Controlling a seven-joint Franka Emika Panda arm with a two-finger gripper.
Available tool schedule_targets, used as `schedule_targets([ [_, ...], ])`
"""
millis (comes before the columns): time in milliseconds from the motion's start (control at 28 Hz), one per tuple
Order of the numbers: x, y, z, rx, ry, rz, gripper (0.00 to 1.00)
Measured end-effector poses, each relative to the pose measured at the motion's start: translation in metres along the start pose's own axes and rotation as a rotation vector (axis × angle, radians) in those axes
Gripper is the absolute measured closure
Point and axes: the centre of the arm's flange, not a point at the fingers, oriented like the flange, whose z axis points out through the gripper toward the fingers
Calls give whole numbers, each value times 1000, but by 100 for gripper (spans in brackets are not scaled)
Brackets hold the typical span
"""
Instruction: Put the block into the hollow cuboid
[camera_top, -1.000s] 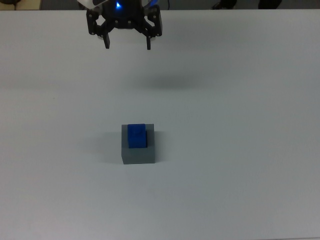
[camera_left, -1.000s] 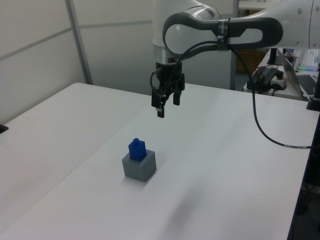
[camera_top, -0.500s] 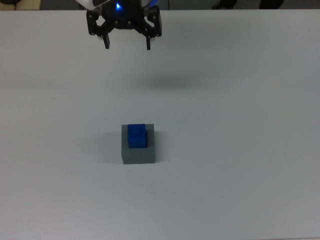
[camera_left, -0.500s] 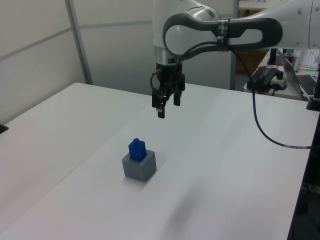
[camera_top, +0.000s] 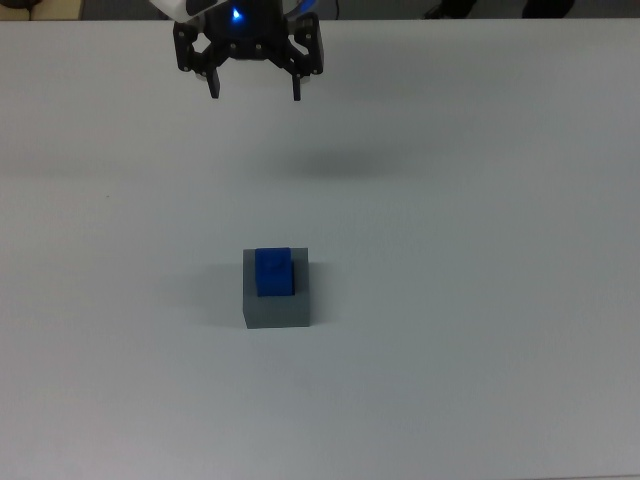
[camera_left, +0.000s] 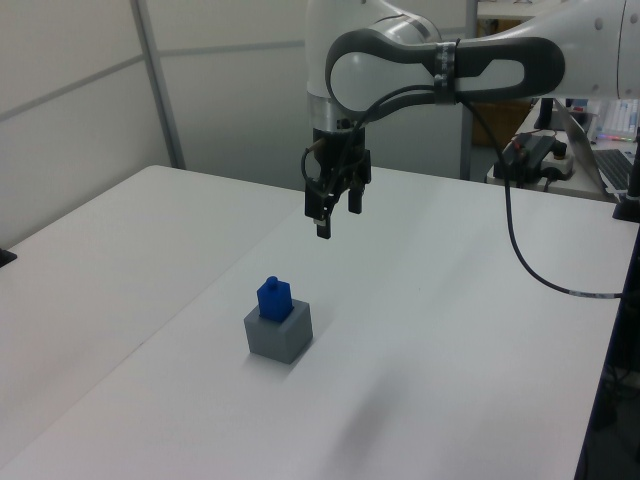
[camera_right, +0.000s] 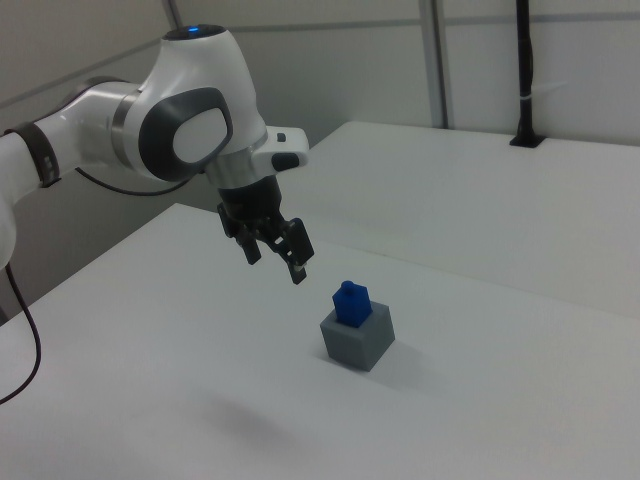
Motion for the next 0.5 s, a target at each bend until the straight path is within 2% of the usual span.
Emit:
schedule_targets([
  [500, 0, 1, 0, 0, 0, -1, 0],
])
